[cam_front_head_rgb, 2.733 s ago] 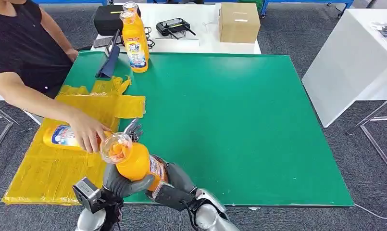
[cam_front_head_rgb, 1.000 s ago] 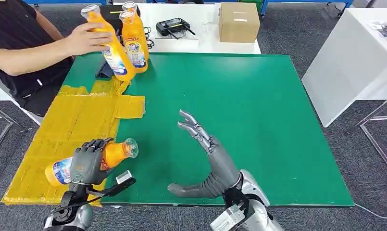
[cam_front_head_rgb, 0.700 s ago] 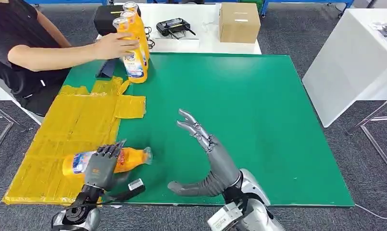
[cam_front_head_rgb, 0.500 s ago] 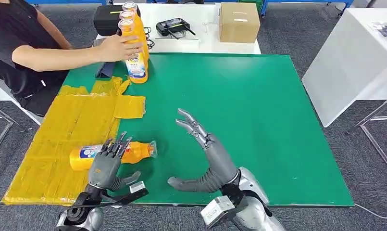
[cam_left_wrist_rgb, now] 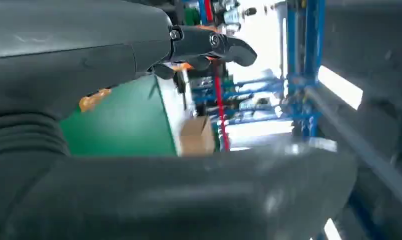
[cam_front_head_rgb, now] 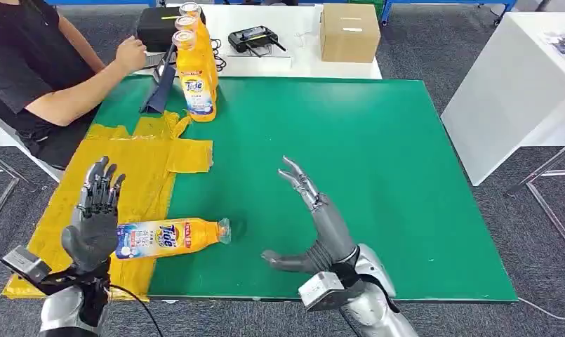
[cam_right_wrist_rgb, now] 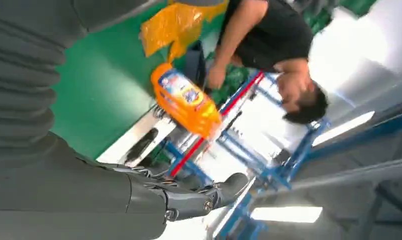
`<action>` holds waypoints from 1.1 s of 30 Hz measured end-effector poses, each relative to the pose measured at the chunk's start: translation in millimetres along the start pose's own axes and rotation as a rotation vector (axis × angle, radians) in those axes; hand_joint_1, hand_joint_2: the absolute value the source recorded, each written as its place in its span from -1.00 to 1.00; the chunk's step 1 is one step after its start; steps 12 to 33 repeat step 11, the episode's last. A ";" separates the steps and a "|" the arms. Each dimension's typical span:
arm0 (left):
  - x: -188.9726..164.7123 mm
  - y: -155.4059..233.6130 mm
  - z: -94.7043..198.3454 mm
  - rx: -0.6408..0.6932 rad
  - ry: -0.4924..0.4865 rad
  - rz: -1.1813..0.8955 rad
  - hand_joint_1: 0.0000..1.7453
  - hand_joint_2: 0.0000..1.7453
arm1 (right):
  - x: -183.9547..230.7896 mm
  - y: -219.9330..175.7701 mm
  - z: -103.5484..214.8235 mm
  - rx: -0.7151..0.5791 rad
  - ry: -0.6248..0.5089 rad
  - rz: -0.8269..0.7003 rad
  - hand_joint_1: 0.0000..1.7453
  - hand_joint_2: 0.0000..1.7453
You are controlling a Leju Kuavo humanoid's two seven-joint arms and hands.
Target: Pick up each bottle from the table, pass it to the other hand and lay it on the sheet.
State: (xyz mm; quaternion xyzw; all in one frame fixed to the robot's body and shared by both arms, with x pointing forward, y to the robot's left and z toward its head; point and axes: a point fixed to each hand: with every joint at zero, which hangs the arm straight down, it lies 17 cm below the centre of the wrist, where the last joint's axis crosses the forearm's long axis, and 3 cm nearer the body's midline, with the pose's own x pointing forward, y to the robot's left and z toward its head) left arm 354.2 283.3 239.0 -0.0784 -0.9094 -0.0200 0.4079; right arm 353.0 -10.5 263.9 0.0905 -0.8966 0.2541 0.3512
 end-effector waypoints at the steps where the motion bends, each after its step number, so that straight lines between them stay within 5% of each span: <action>1: -3.9 -5.1 1.6 -0.011 0.020 -0.066 -1.00 -1.00 | -1.7 2.0 2.0 0.001 0.002 0.026 -1.00 -1.00; 6: 15.3 -25.6 -4.7 0.036 -0.027 -0.309 -1.00 -1.00 | 13.1 -18.1 14.7 -0.155 -0.052 0.065 -1.00 -1.00; 9: 4.1 -77.2 0.9 -0.143 -0.010 -0.493 -1.00 -1.00 | 8.4 -6.1 17.6 -0.094 0.001 0.183 -1.00 -1.00; 11: -1.5 -118.1 16.3 -0.241 -0.028 -0.557 -1.00 -1.00 | 20.7 -12.6 22.8 -0.174 -0.031 0.177 -1.00 -1.00; 33: -1.5 -118.1 16.3 -0.241 -0.028 -0.557 -1.00 -1.00 | 20.7 -12.6 22.8 -0.174 -0.031 0.177 -1.00 -1.00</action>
